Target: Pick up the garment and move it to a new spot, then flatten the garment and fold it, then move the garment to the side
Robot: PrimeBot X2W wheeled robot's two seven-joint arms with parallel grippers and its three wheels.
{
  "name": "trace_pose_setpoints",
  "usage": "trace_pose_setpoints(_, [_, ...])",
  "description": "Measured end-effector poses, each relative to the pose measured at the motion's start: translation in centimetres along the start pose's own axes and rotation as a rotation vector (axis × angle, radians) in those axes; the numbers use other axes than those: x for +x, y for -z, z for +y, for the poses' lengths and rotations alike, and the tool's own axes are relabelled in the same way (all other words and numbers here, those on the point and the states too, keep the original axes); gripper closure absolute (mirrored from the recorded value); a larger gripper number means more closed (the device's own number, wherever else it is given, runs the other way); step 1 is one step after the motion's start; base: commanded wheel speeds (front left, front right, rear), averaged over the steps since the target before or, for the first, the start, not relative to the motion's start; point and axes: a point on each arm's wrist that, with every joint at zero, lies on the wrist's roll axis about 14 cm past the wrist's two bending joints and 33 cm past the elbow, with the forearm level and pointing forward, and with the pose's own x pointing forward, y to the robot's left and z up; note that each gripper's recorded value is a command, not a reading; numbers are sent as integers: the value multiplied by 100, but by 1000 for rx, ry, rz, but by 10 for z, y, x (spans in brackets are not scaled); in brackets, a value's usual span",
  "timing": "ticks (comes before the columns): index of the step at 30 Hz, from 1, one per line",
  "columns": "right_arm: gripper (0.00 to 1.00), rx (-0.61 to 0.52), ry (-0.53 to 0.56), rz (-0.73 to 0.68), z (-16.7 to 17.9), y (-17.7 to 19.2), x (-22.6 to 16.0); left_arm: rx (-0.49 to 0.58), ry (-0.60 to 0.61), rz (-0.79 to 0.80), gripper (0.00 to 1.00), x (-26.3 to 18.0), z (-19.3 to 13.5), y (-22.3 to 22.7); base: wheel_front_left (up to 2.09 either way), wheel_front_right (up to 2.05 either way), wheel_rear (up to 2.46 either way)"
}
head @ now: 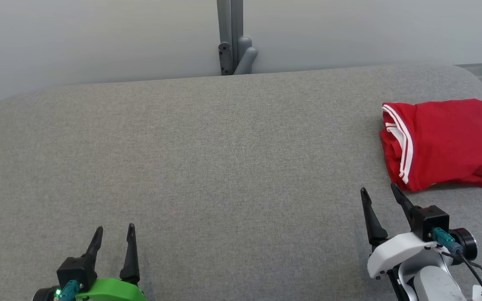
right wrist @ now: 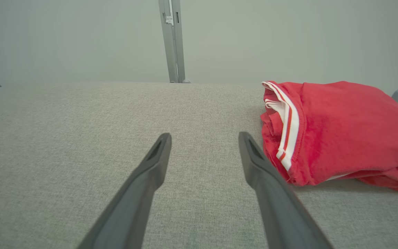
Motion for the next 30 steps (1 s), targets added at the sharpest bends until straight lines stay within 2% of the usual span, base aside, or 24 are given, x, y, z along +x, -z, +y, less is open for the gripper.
trace_pose_setpoints(5, [0,16,-4,1,2,1,0,-24,-7,4,0,0,1,2,0,0,0])
trace_pose_setpoints(6, [100,17,-7,6,3,2,-1,-28,-11,7,100,-1,2,3,0,0,0])
trace_pose_setpoints(13, [100,62,14,100,2,31,-14,-63,-30,78,100,-8,4,23,0,0,0])
trace_pose_setpoints(30, [100,370,107,84,-13,23,-12,-349,-103,66,100,-4,16,15,0,0,0])
